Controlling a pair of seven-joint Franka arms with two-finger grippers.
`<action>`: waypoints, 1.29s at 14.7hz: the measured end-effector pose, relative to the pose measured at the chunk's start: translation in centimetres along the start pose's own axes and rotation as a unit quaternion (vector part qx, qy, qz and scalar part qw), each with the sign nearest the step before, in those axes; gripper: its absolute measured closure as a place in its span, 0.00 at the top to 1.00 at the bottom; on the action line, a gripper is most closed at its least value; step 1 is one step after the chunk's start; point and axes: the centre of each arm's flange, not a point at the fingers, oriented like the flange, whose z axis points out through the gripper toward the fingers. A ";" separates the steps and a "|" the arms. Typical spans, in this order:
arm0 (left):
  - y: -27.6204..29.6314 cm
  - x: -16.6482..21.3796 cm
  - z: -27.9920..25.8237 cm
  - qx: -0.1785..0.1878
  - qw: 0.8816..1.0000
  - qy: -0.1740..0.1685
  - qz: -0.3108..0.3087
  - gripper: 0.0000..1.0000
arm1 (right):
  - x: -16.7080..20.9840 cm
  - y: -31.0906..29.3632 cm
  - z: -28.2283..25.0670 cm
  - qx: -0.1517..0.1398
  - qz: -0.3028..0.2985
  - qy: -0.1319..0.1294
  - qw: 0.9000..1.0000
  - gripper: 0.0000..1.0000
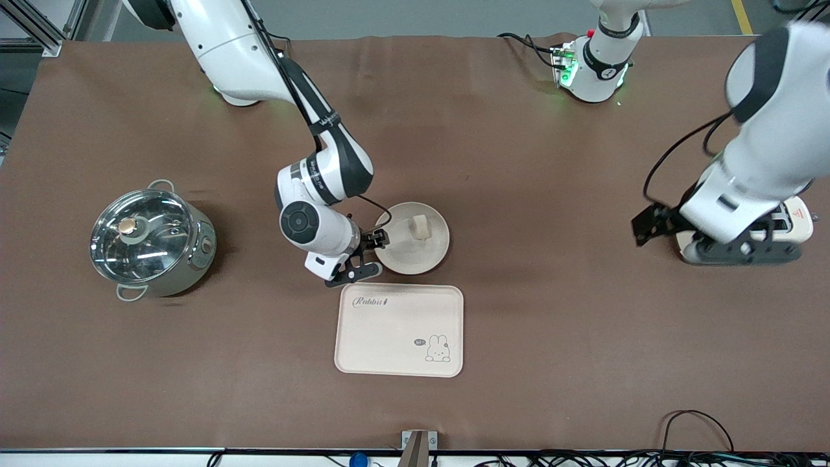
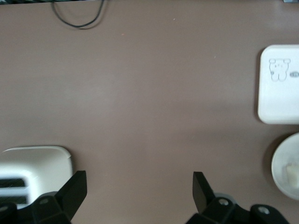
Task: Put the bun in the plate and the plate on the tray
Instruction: 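Release the bun, raise the left gripper while the right gripper grips the rim, then lift the plate by its rim with the right gripper toward the tray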
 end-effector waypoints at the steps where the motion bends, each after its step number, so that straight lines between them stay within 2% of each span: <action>1: -1.2 -1.4 -2.1 0.001 1.000 0.003 0.005 1.00 | -0.3 -0.1 0.9 0.001 0.003 -0.003 1.000 0.76; 3: -3.5 -4.2 -4.8 0.001 1.000 0.009 0.011 1.00 | -0.9 -0.4 2.0 0.008 0.010 -0.009 1.000 0.70; 5: -4.3 -5.9 -5.0 0.002 1.000 0.006 0.013 1.00 | -1.2 -0.9 2.2 0.015 0.013 -0.011 1.000 0.52; 7: -4.4 -6.1 -4.4 0.002 1.000 0.002 0.012 1.00 | -1.2 -1.1 2.2 0.018 0.014 -0.011 1.000 0.48; 8: -4.4 -5.9 -4.1 0.002 1.000 -0.002 0.013 1.00 | -1.2 -1.1 2.2 0.019 0.015 -0.011 1.000 0.39; 11: -4.4 -5.4 -3.4 0.002 1.000 -0.020 0.023 1.00 | -1.2 -1.1 2.2 0.019 0.015 -0.011 1.000 0.37; 14: -4.6 -5.2 -4.3 0.002 0.998 -0.013 0.053 1.00 | -1.3 -1.0 2.3 0.019 0.016 -0.012 1.000 0.35; 19: -5.0 -5.1 -4.9 0.002 0.998 -0.010 0.054 1.00 | -1.3 -0.9 2.4 0.018 0.016 -0.013 1.000 0.26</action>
